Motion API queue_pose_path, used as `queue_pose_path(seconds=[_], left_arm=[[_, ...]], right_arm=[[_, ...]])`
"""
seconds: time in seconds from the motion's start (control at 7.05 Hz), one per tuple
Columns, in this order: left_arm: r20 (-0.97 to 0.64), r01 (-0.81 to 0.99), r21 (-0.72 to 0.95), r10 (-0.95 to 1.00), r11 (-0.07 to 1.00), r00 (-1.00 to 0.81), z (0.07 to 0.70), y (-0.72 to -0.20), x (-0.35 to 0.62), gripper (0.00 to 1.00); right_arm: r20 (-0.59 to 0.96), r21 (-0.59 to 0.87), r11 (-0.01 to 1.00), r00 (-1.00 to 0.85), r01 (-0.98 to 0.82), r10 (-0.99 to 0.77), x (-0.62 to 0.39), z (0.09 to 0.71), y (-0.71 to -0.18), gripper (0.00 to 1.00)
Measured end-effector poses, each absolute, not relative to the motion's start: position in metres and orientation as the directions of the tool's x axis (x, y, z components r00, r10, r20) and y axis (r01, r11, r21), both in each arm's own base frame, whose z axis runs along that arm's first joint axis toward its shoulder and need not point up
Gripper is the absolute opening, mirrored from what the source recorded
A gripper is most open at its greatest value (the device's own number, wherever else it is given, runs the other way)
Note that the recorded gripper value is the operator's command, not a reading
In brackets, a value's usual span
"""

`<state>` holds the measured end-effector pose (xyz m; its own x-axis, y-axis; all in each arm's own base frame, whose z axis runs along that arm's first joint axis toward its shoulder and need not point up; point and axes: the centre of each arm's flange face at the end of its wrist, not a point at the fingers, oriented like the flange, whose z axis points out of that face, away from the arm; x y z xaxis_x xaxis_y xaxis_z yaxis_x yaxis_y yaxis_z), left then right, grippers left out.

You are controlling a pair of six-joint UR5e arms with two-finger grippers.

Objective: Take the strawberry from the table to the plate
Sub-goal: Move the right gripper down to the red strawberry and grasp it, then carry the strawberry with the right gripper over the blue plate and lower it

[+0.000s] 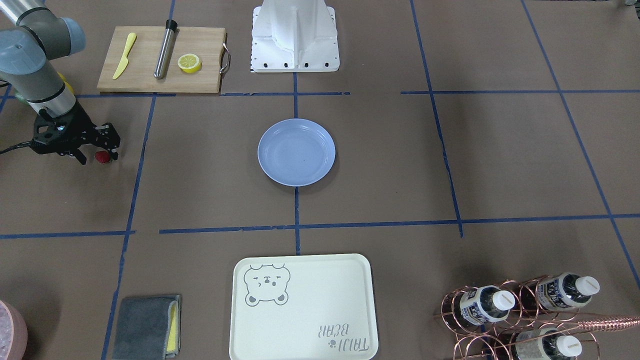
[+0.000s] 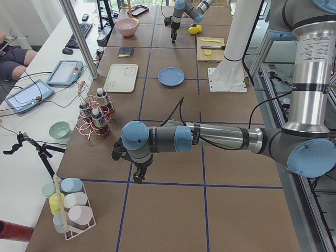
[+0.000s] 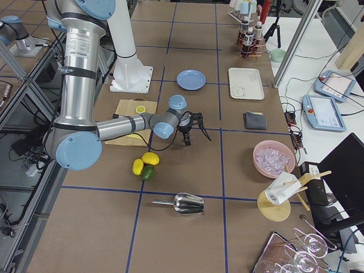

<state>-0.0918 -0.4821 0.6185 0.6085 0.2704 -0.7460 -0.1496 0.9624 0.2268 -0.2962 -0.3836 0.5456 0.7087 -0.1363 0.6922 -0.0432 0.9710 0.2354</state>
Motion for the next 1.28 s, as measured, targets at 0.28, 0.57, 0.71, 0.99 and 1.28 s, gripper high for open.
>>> queue_pose_path(seconds=[0.28, 0.57, 0.71, 0.99, 1.28], left_arm=[[-0.746, -0.15, 0.227, 0.271, 0.962, 0.608, 0.619, -0.482, -0.092, 1.0], [-0.746, -0.15, 0.228, 0.271, 0.962, 0.608, 0.618, -0.482, -0.092, 1.0], [-0.746, -0.15, 0.228, 0.271, 0.962, 0.608, 0.618, -0.482, -0.092, 1.0], [-0.746, -0.15, 0.229, 0.273, 0.962, 0.608, 0.618, -0.482, -0.092, 1.0], [-0.745, -0.151, 0.23, 0.274, 0.961, 0.608, 0.618, -0.482, -0.092, 1.0]], right_arm=[[0.696, 0.239, 0.97, 0.705, -0.046, -0.138, -0.299, 0.542, -0.385, 0.0], [0.73, 0.24, 0.968, 0.672, -0.076, -0.128, -0.318, 0.512, -0.395, 0.0], [0.758, 0.222, 0.97, 0.644, -0.104, -0.104, -0.347, 0.474, -0.408, 0.0], [0.767, 0.148, 0.978, 0.641, -0.15, -0.018, -0.431, 0.358, -0.431, 0.0], [0.755, 0.09, 0.977, 0.653, -0.195, 0.061, -0.512, 0.25, -0.425, 0.0]])
